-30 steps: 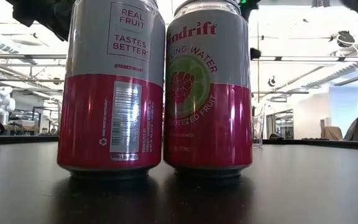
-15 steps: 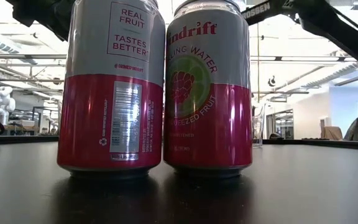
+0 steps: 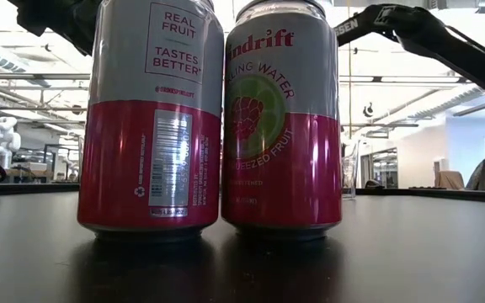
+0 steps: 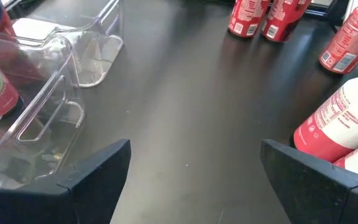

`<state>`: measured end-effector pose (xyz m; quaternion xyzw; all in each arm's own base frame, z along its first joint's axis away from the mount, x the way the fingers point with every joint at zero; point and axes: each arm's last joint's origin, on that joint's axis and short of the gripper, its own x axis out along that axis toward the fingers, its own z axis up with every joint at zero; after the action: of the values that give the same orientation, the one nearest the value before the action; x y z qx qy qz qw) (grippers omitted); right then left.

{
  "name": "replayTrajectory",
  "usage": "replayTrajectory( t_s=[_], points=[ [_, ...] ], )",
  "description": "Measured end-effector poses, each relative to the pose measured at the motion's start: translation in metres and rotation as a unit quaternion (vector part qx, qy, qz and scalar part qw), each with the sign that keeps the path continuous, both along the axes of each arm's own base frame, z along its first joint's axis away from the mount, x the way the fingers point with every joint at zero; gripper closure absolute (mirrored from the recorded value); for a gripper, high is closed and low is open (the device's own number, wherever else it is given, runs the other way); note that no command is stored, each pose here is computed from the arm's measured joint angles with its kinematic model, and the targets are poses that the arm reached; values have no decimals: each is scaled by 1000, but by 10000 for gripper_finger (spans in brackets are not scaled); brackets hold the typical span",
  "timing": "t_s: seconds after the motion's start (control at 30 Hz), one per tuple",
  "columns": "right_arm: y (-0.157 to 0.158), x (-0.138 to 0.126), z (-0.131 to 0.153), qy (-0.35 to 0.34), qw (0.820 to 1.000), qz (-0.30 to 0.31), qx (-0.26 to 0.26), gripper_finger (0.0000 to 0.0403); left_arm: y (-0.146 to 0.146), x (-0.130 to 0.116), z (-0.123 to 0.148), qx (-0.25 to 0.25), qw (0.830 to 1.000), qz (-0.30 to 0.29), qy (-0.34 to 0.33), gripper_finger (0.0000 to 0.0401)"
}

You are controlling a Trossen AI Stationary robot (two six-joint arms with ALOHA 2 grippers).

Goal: Sort soda cans
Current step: Put the middle right orange soda can into the right transparent bin

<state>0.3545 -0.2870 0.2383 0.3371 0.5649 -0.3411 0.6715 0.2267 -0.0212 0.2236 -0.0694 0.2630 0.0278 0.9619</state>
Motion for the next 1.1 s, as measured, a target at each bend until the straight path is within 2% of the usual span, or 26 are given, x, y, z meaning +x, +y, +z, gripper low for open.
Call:
replayTrajectory(
  t_s=[0.9, 1.1],
  points=[
    [-8, -4, -2, -5, 1000, 4, -2, 95, 0, 0, 0, 0, 1000, 0, 0, 34],
    [-8, -4, -2, -5, 1000, 10, -6, 61, 0, 0, 0, 0, 1000, 0, 0, 34]
  ],
)
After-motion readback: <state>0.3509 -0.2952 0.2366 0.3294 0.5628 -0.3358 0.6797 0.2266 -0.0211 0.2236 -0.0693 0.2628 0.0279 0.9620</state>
